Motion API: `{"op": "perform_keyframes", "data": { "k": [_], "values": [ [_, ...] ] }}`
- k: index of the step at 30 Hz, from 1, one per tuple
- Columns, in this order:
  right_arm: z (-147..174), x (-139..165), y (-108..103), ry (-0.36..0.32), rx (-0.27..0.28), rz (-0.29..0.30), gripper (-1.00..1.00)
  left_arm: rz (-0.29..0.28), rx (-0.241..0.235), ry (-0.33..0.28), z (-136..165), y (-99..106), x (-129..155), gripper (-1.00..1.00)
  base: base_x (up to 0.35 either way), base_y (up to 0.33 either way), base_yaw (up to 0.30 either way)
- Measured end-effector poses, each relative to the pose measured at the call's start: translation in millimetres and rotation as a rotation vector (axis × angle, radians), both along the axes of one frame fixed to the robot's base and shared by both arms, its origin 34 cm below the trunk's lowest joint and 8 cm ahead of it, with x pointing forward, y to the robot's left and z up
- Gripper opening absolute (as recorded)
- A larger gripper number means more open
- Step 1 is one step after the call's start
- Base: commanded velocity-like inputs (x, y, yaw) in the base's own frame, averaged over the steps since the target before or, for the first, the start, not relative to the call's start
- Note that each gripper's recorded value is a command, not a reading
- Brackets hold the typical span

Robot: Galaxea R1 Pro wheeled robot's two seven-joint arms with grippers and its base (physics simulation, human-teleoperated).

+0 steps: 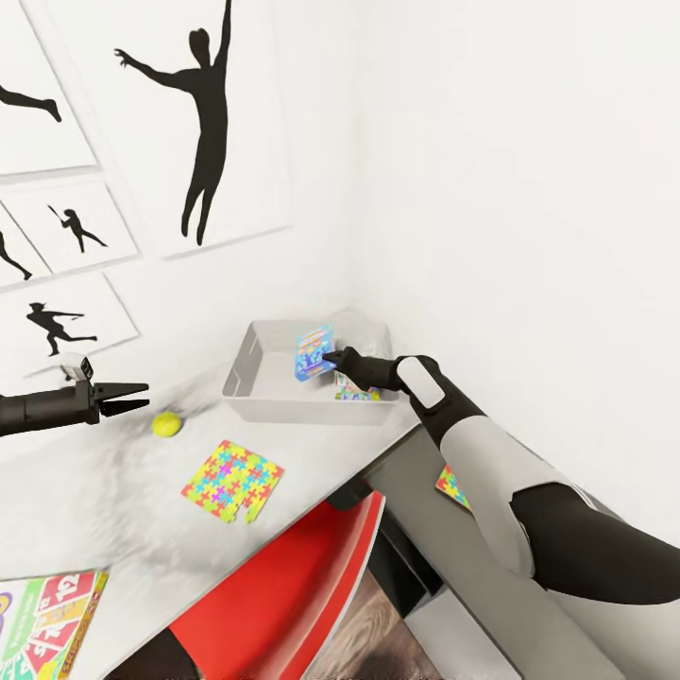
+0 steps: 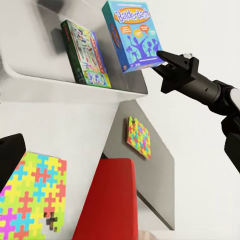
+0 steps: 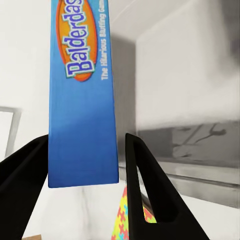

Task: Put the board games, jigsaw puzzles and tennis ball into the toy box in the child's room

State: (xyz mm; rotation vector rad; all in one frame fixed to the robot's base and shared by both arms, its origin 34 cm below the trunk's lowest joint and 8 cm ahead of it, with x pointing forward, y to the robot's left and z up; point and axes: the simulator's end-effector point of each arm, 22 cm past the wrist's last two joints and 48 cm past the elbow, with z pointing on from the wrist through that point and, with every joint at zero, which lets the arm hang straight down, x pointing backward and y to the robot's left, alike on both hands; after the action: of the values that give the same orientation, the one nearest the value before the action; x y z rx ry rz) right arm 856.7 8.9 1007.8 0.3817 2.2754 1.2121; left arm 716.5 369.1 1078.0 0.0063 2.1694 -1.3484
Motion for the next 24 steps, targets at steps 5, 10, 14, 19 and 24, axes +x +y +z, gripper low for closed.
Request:
{"op": "perform_keyframes", "data": {
  "k": [5, 10, 14, 19, 24],
  "values": [
    [-5.3, 0.5, -0.1, 0.006, 0.000, -0.001, -1.00, 0.000, 0.000, 0.008, -4.9, 0.0, 0.6, 1.00, 0.000, 0.000, 0.000],
    [3.3, 9.7, -1.5, -0.031, 0.006, -0.019, -1.00, 0.001, -0.001, 0.016, -9.8, 0.2, 1.2, 1.00, 0.000, 0.000, 0.000],
    [2.8, 14.3, -3.5, -0.046, 0.005, -0.034, -1.00, 0.001, -0.001, 0.023, -13.5, 0.2, 1.6, 1.00, 0.000, 0.000, 0.000],
    [-2.7, 16.0, -1.6, -0.065, -0.020, -0.034, -1.00, 0.000, 0.000, 0.031, -18.6, 0.1, 2.0, 1.00, 0.000, 0.000, 0.000],
    [-10.4, 14.6, 1.3, -0.069, -0.040, -0.022, -1.00, 0.001, -0.001, 0.040, -23.6, 0.1, 2.5, 1.00, 0.000, 0.000, 0.000]
  ]
}}
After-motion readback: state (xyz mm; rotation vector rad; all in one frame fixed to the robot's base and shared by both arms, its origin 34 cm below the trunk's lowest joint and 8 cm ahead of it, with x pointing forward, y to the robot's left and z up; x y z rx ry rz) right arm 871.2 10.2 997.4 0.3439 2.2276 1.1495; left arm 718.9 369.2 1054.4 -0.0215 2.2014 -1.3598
